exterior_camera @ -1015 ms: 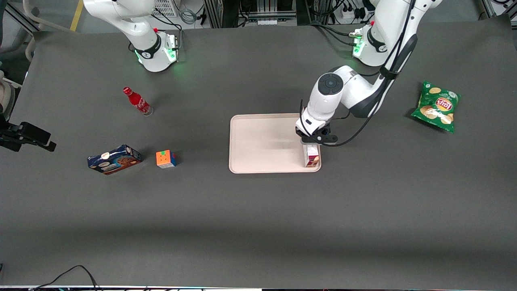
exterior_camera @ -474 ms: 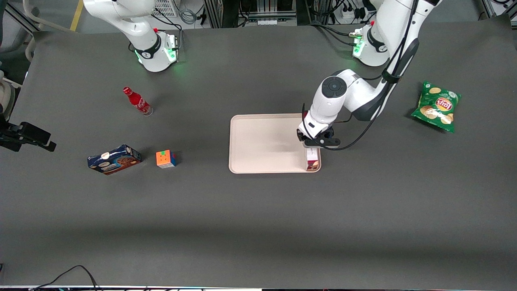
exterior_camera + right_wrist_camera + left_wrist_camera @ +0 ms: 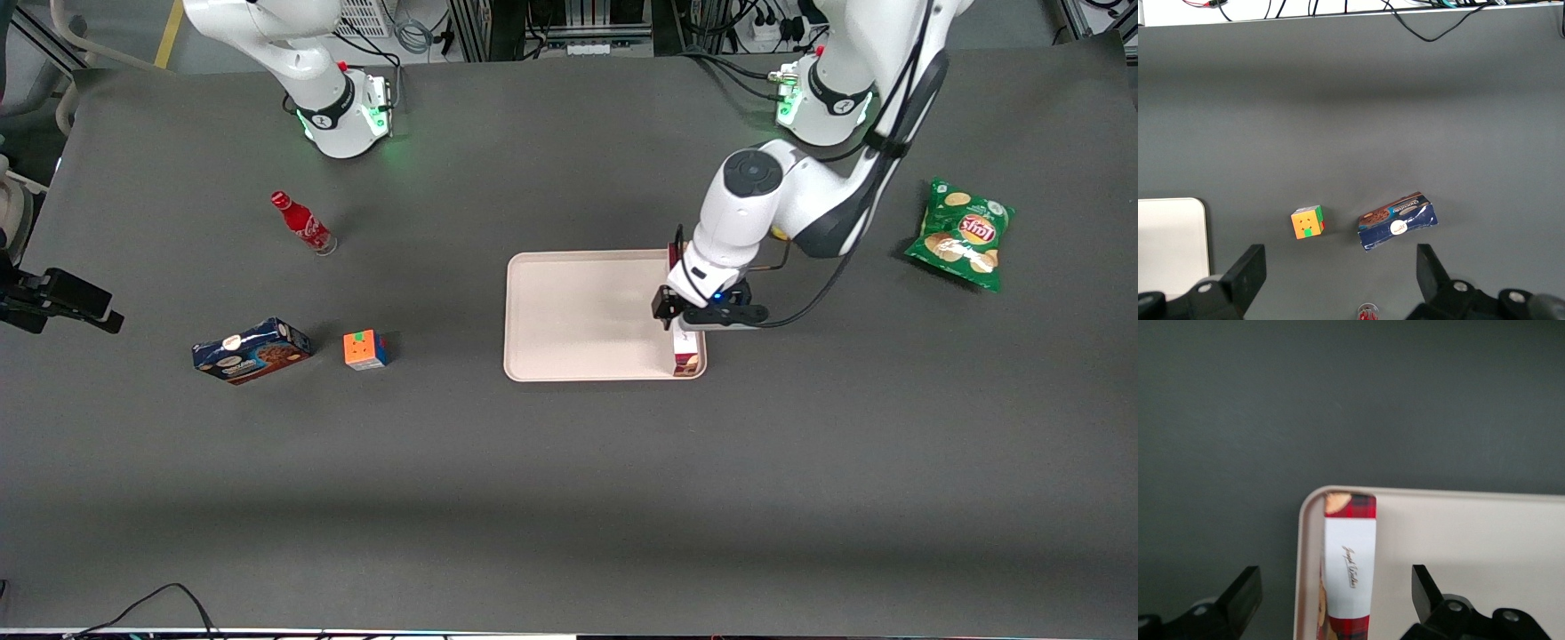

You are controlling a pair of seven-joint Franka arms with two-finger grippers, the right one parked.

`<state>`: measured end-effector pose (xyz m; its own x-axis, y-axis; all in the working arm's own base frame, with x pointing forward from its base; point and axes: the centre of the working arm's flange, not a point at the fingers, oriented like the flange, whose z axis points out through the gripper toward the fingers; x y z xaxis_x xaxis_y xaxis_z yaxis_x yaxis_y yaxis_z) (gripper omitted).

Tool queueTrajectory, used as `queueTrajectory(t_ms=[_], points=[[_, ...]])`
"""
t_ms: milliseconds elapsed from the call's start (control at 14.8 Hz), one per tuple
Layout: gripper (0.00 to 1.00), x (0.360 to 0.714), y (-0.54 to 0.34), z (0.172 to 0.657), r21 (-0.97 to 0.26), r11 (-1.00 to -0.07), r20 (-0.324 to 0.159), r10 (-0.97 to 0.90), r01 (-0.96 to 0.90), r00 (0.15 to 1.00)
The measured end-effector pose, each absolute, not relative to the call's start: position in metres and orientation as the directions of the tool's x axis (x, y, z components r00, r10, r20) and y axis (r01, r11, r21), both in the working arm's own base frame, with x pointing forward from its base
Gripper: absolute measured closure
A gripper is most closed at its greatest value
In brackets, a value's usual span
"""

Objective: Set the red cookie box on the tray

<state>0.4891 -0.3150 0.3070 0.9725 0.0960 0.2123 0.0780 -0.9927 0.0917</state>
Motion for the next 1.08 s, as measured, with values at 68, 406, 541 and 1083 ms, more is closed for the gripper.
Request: queueTrajectory(t_ms=[68, 406, 541, 1083], points=[[0.0, 0.497, -0.308, 0.329, 0.087, -0.991, 0.217, 0.122, 0.106, 0.968], [0.0, 0.557, -0.215, 0.449, 0.083, -0.994, 0.127, 0.081, 0.071, 0.989], [0.0, 0.579, -0.156, 0.489, 0.073, -0.996, 0.089, 0.06, 0.053, 0.994], [0.0, 0.559, -0.029, 0.606, 0.038, -0.998, 0.088, 0.043, 0.04, 0.995]])
